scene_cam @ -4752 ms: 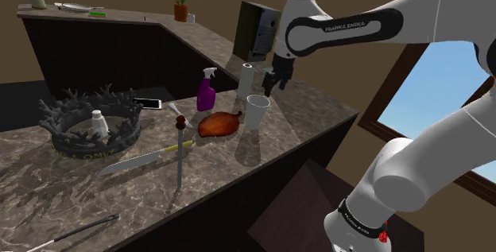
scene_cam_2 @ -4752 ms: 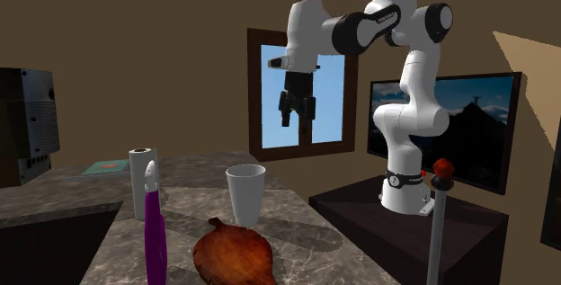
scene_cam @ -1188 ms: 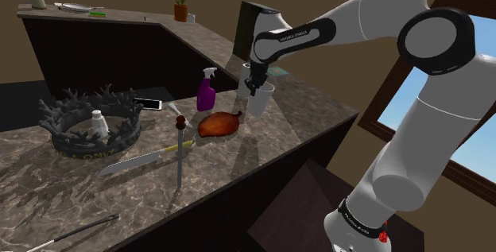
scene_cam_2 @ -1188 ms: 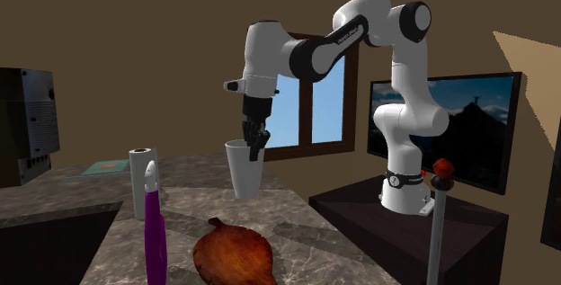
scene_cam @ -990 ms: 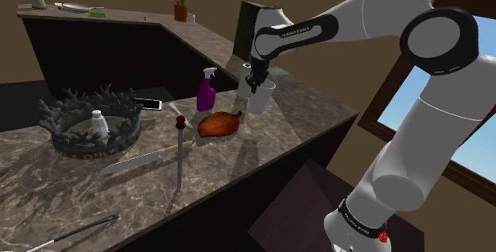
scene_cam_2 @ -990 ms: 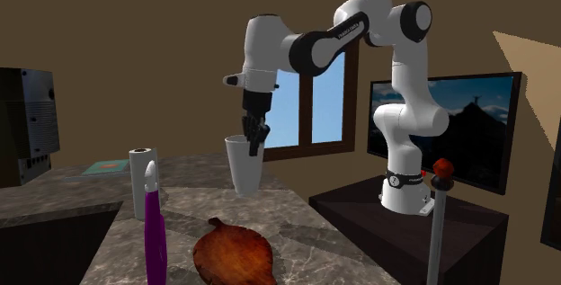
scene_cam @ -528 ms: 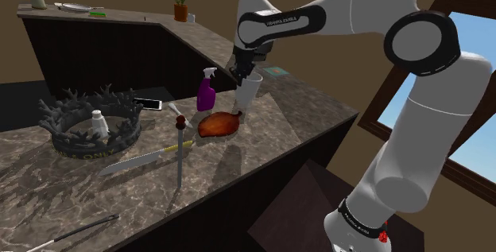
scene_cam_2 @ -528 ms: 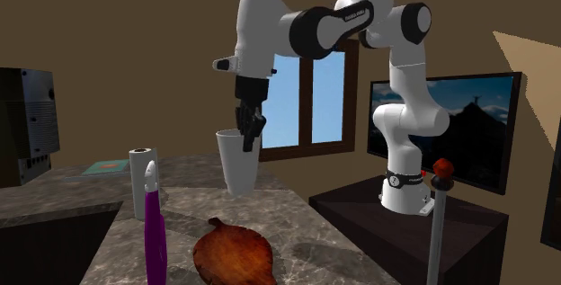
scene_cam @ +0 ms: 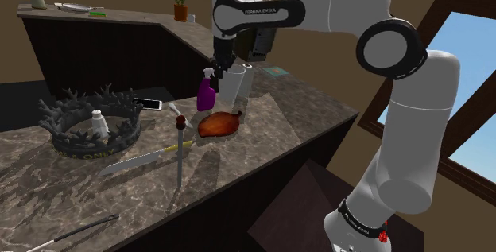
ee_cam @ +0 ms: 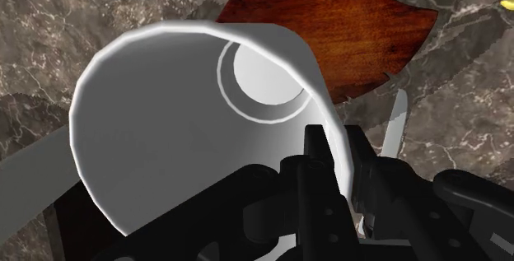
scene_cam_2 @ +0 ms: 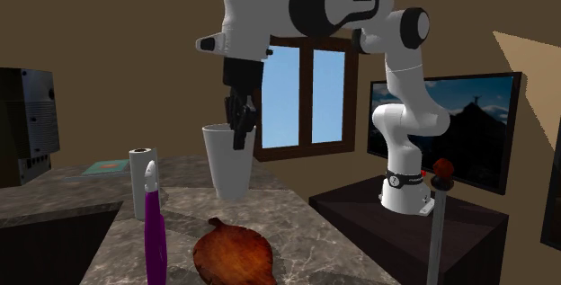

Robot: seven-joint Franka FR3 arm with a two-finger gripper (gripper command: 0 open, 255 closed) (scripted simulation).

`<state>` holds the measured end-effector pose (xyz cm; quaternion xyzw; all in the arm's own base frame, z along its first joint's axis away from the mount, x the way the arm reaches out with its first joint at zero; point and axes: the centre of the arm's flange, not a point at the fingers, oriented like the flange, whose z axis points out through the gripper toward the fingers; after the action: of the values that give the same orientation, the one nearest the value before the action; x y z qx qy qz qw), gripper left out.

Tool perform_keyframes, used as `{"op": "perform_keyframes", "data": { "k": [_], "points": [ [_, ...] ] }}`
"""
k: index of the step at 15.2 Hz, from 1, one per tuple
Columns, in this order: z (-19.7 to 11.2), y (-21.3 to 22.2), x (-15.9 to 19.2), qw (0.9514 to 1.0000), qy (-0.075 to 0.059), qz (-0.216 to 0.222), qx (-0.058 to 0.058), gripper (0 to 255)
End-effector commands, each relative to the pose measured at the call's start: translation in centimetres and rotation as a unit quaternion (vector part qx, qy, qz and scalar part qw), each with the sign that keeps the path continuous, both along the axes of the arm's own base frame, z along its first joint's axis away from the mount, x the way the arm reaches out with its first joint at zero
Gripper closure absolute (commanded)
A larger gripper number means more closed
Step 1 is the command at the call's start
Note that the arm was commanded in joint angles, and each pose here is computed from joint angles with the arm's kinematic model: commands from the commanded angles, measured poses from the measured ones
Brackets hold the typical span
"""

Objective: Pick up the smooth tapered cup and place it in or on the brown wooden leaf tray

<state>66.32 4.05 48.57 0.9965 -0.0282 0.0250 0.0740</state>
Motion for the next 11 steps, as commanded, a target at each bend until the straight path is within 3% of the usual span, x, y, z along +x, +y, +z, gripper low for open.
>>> {"op": "perform_keyframes", "data": {
  "k": [1,11],
  "points": [
    [-0.9,0.1,0.2,1.0,0.0,0.0,0.0,255],
    [-6.1,0.1,0.2,1.0,0.0,0.0,0.0,255]
  ]
}}
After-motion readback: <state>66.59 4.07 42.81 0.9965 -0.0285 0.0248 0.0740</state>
